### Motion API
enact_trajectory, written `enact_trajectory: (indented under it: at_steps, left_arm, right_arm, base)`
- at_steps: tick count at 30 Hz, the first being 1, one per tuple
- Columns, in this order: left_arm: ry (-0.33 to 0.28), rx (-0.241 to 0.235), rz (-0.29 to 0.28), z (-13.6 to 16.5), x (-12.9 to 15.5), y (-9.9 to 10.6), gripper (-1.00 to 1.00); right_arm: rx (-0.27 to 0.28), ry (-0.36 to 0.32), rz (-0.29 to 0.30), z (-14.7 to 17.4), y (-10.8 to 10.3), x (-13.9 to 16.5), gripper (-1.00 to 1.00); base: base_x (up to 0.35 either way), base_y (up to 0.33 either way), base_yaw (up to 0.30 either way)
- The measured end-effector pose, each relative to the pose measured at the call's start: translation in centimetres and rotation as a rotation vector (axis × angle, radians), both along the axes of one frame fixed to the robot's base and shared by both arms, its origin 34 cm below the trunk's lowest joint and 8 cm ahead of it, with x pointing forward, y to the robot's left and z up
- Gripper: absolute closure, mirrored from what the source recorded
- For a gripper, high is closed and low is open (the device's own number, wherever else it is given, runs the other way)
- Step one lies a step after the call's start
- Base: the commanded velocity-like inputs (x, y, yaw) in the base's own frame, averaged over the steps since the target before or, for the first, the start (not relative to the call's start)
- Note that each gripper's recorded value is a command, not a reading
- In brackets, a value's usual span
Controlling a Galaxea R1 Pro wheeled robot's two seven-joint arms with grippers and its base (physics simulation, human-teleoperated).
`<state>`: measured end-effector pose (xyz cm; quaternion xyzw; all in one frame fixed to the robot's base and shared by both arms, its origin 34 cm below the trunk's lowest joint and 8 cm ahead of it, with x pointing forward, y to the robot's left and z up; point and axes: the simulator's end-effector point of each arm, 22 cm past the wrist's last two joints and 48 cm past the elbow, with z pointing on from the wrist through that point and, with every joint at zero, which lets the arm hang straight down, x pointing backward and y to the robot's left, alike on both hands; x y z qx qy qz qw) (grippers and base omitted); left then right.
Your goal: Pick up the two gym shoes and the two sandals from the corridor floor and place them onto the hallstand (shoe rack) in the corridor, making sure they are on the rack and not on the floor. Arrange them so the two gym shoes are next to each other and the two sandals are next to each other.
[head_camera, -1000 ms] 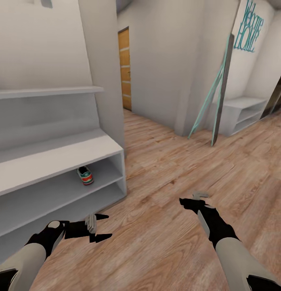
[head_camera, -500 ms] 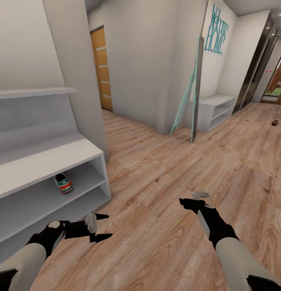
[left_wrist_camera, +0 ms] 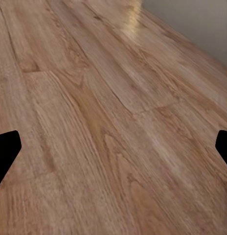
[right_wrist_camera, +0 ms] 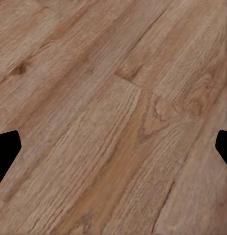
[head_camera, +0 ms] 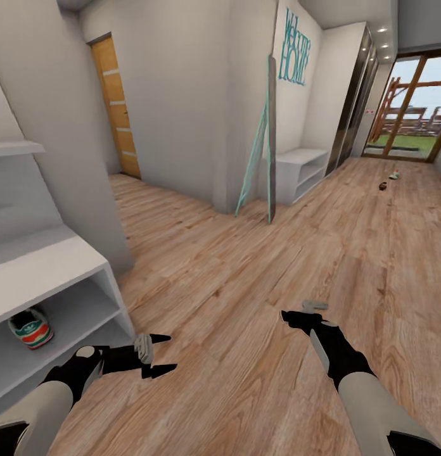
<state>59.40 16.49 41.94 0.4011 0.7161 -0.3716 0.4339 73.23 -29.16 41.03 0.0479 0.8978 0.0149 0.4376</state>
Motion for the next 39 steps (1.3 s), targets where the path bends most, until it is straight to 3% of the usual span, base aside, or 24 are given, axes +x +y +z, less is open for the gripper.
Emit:
enact_trajectory:
  at_steps: [6, 9, 16, 21, 27, 33, 39]
  left_arm:
    - [-0.022, 0.014, 0.084, -0.2, 1.8, 0.3, -1.00]
    - [-0.033, -0.003, 0.179, 0.2, 3.7, 0.2, -1.00]
    - [0.002, -0.040, 0.586, 0.5, 10.1, 4.0, -1.00]
    - [-0.016, -0.053, 0.817, 1.5, 13.6, 4.2, -1.00]
    - [-0.019, -0.050, 0.947, 1.7, 14.8, 4.0, -1.00]
    - [-0.011, -0.048, 0.984, 1.5, 14.9, 4.6, -1.00]
    - [-0.008, -0.048, 1.021, 1.4, 15.0, 6.4, -1.00]
  right_arm:
    - [0.000, 0.000, 0.000, 0.0, 0.0, 0.0, -1.00]
    - [0.000, 0.000, 0.000, 0.0, 0.0, 0.0, -1.00]
    - [-0.002, -0.003, 0.000, 0.1, -0.1, 0.1, -1.00]
    - [-0.003, -0.004, -0.001, 0.2, -0.1, 0.1, -1.00]
    - [-0.002, -0.004, -0.001, 0.2, -0.1, 0.1, -1.00]
    - [-0.003, -0.004, 0.000, 0.2, -0.1, 0.1, -1.00]
    - [-0.004, -0.004, 0.001, 0.2, -0.1, 0.1, -1.00]
  base:
    - [0.342, -0.128, -0.300]
    - [0.343, -0.129, -0.300]
    - [0.342, -0.135, -0.300]
    - [0.343, -0.139, -0.300]
    - [0.343, -0.139, -0.229]
    - [0.342, -0.139, -0.049]
    - [0.343, -0.135, -0.196]
